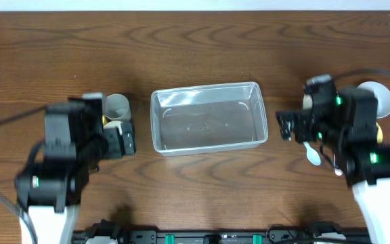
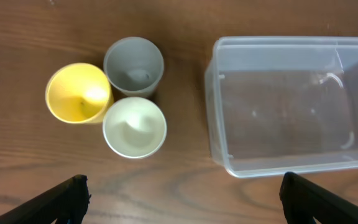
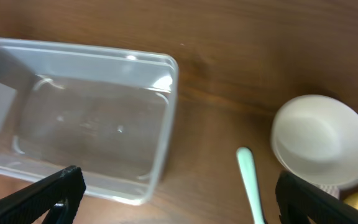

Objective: Pack container

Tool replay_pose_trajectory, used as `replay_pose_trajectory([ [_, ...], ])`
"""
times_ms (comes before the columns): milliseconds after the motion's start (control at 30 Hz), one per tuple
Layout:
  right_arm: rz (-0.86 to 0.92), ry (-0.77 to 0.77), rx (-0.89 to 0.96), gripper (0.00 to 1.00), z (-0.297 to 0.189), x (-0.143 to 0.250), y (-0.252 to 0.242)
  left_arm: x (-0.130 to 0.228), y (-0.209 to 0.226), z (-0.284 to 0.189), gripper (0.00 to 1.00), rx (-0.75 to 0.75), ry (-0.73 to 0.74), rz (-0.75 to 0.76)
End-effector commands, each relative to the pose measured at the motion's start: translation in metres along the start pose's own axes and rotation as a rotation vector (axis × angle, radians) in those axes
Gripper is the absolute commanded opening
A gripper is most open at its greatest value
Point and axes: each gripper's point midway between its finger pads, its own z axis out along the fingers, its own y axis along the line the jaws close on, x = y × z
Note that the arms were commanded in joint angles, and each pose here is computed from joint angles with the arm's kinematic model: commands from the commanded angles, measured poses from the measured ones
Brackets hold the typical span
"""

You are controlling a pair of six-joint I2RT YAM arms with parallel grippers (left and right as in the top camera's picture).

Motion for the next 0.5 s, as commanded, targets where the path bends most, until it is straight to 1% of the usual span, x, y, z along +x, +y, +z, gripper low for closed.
replay_pose_trajectory([
  [0,-0.023,0.024,-0.129,0.39,0.011,-0.016,0.021,-0.004,-0.011,0.01,0.98,0.058,0.08,-0.025],
  [33,-0.018,0.031,-0.129,0.15,0.018,-0.018,0.02,-0.003,-0.012,0.015,0.98,0.067,0.1,-0.027],
  [67,-0.005,0.04,-0.129,0.01,0.023,-0.018,0.02,-0.002,-0.015,0.02,0.98,0.081,0.123,-0.031],
  [100,0.004,0.055,-0.133,0.01,0.029,-0.017,0.02,-0.001,-0.017,0.025,0.72,0.096,0.14,-0.034],
  [133,0.004,0.069,-0.137,0.01,0.034,-0.015,0.021,-0.001,-0.021,0.029,0.4,0.117,0.155,-0.039],
  [167,0.003,0.082,-0.145,0.01,0.04,-0.014,0.025,-0.001,-0.024,0.032,0.25,0.132,0.171,-0.058],
  [200,-0.009,0.095,-0.155,0.01,0.046,-0.012,0.03,0.0,-0.024,0.035,0.13,0.128,0.186,-0.085],
  [300,-0.061,0.127,-0.16,0.01,0.061,-0.006,0.046,0.004,-0.027,0.042,0.09,0.121,0.217,-0.083],
  [333,-0.082,0.14,-0.154,0.01,0.066,-0.003,0.051,0.005,-0.027,0.044,0.06,0.11,0.221,-0.073],
  [467,-0.153,0.228,-0.108,0.01,0.089,0.018,0.066,0.008,-0.029,0.046,0.06,0.077,0.224,-0.034],
])
